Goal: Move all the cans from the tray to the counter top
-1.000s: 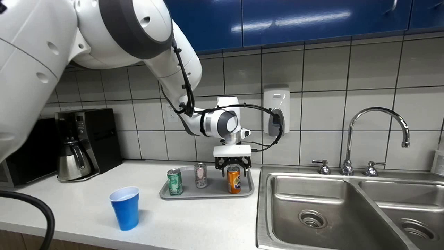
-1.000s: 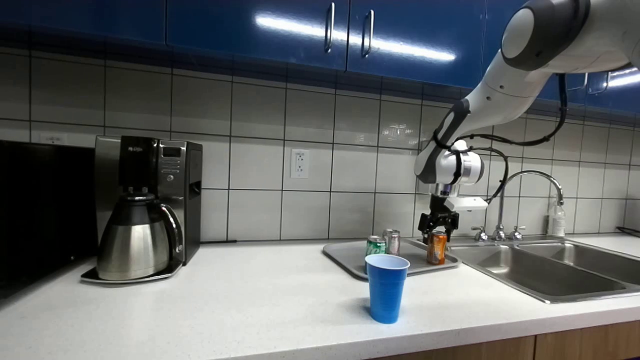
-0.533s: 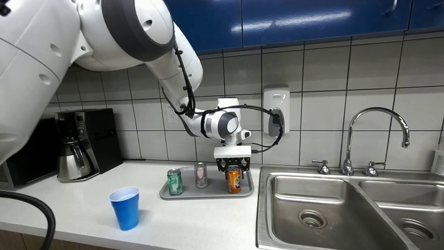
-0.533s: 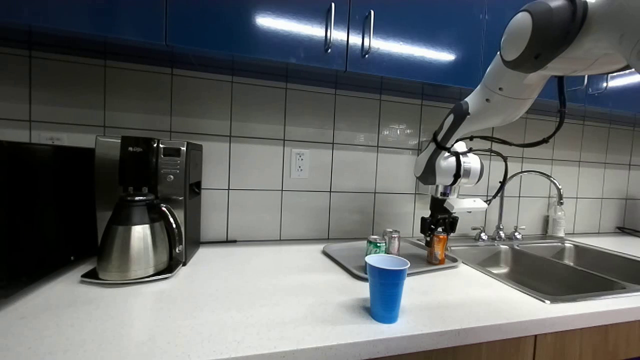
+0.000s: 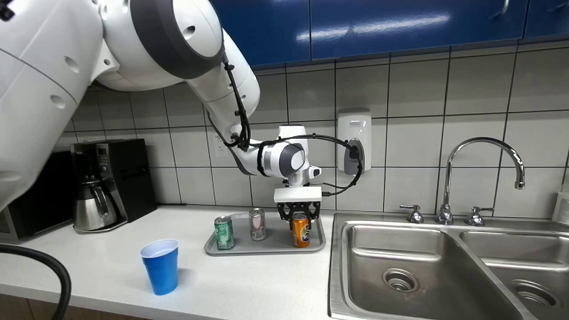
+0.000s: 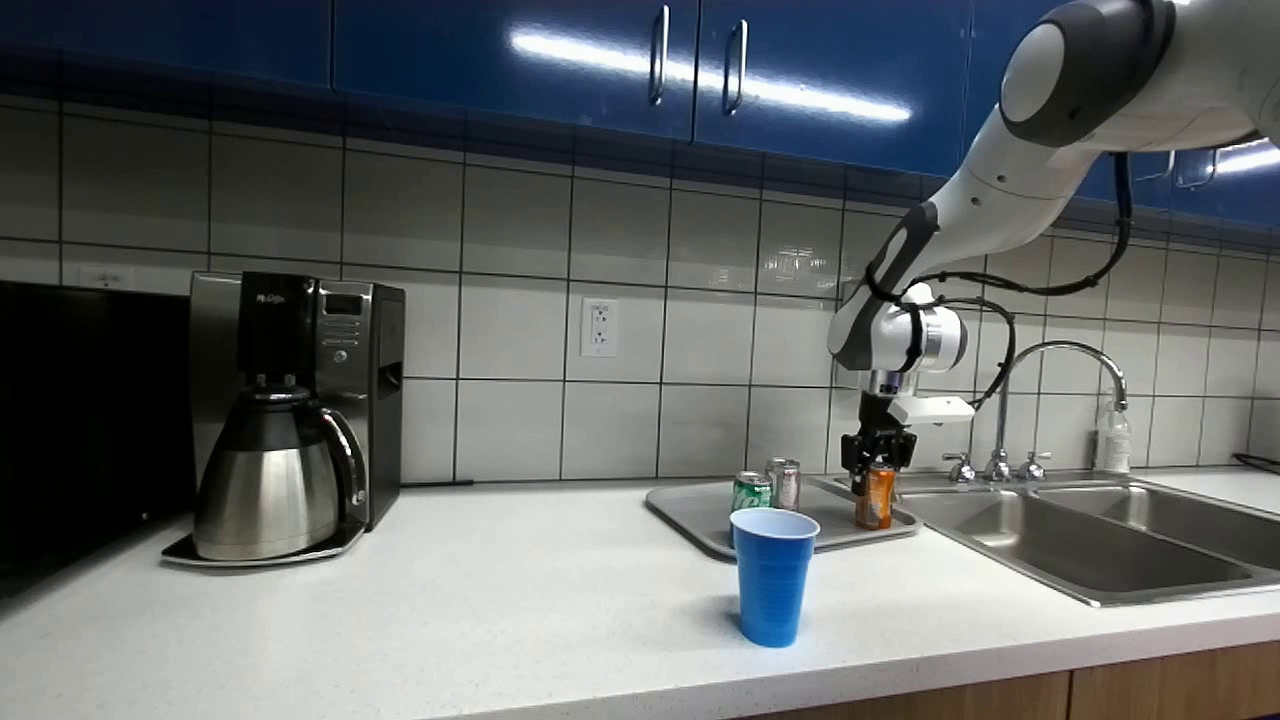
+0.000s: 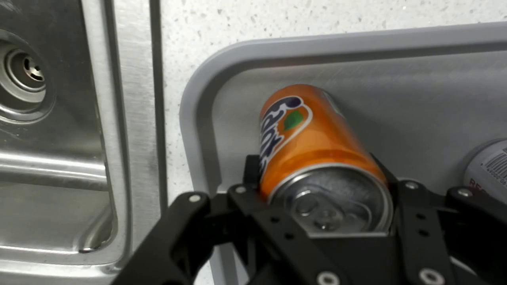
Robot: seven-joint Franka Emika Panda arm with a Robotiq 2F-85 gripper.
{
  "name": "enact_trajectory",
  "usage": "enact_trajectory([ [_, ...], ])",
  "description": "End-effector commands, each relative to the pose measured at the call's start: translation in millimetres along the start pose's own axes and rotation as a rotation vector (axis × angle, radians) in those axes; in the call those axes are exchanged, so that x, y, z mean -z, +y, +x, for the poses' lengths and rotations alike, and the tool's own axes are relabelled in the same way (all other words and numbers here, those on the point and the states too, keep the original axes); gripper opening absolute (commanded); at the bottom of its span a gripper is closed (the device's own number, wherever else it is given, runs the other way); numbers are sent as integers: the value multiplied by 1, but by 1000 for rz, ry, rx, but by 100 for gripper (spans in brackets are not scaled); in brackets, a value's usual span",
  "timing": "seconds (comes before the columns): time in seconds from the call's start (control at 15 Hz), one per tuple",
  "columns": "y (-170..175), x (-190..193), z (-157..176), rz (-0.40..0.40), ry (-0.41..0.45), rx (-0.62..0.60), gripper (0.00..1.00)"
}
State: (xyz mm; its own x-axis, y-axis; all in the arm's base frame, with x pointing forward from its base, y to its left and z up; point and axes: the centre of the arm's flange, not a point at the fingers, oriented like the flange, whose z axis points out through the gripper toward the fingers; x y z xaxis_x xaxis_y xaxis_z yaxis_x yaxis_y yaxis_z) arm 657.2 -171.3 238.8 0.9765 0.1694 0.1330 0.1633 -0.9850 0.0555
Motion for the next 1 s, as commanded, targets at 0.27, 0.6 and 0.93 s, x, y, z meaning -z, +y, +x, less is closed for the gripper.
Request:
enact_trajectory([
  [0.27,-1,25,-7,13,35,-6,38],
  [0.6,-3,38,-17,15,51,-5,38],
  [0.93,-5,46,-34,17,49,-5,38],
])
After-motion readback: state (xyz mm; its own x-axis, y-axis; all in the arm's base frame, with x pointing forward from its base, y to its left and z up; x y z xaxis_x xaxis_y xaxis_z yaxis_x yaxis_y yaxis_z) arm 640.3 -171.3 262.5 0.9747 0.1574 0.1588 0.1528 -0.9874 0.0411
